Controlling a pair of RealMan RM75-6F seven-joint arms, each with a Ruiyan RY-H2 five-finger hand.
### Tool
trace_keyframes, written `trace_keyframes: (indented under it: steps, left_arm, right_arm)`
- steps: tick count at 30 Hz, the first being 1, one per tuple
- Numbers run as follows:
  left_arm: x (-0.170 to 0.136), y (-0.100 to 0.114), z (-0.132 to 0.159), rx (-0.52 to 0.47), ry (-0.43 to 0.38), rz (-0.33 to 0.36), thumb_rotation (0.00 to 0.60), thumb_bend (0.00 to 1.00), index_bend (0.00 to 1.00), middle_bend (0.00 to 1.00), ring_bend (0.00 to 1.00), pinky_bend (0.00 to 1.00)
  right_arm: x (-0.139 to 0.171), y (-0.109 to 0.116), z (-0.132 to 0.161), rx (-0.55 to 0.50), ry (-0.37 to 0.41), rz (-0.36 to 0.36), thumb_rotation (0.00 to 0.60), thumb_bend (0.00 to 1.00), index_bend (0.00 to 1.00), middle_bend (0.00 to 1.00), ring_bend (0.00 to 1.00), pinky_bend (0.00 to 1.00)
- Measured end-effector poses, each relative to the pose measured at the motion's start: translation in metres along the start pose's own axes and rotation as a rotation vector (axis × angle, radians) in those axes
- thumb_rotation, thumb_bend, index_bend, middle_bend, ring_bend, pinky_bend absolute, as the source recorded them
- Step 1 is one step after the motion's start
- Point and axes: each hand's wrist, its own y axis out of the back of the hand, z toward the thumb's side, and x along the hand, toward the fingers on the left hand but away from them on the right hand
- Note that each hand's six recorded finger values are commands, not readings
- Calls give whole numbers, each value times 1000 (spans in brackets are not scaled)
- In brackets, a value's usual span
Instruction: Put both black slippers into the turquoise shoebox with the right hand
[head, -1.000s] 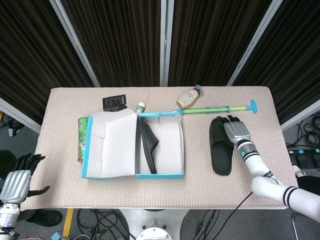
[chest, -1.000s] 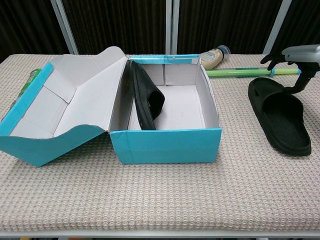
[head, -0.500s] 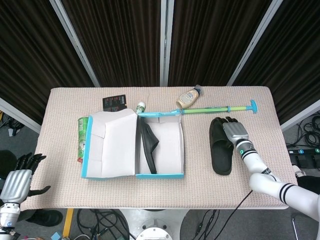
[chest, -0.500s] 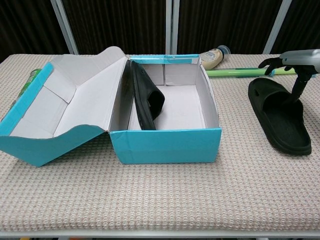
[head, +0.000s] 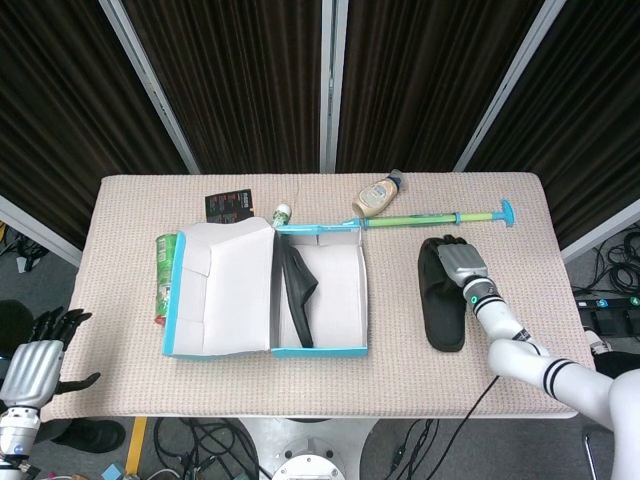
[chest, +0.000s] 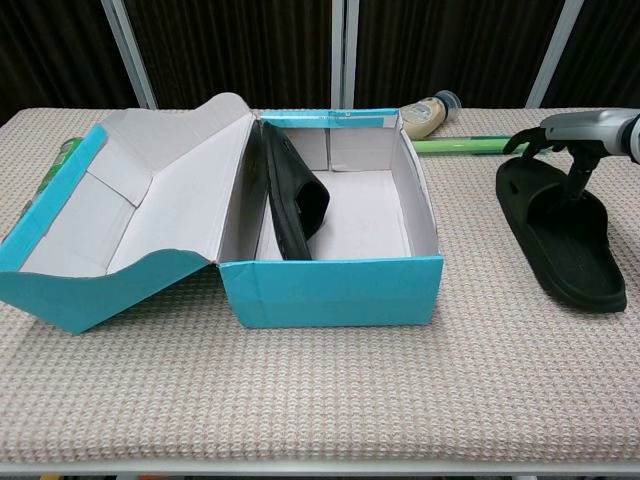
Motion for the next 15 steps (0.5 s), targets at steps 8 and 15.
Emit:
trace_keyframes:
  steps: [8, 15]
  left_arm:
    - [0, 0, 1, 3, -1, -1, 600, 0, 160, 121, 0, 26]
    - [-2, 2, 1, 5, 2, -2, 600, 0, 160, 121, 0, 25]
  right_arm:
    - [-1, 0, 3, -125, 34, -46, 600, 149, 327, 396, 248, 428]
    - [3, 8, 2, -332, 92, -93, 600, 226, 351, 420, 273, 477]
